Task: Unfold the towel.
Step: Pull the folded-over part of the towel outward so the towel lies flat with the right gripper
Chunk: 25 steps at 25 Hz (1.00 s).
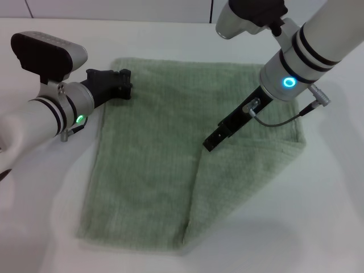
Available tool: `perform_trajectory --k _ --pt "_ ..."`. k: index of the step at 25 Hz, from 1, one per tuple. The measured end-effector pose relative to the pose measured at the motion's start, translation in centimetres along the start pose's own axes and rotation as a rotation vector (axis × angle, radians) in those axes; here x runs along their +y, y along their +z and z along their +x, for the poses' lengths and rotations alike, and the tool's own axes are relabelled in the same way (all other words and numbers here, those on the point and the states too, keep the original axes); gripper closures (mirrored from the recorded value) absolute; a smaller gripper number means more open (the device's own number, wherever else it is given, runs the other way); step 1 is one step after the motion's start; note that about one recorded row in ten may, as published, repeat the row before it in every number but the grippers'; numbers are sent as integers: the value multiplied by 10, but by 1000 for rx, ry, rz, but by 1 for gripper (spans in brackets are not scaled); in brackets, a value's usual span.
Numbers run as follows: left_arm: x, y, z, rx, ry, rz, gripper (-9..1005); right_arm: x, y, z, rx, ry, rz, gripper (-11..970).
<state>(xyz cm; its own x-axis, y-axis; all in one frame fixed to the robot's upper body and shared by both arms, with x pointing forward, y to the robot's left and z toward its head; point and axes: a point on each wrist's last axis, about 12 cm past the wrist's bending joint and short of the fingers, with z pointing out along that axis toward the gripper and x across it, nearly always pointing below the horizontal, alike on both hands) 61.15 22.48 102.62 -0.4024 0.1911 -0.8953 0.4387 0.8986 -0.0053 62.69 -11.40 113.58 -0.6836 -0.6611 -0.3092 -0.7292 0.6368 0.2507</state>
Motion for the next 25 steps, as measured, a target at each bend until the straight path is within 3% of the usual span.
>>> perform_trajectory --k 15,25 --pt "0 1 -1 -2 1 0 998 3 2 -3 10 -21 -5 147" --pt "0 1 -1 -2 0 0 998 3 3 -4 4 -31 6 316"
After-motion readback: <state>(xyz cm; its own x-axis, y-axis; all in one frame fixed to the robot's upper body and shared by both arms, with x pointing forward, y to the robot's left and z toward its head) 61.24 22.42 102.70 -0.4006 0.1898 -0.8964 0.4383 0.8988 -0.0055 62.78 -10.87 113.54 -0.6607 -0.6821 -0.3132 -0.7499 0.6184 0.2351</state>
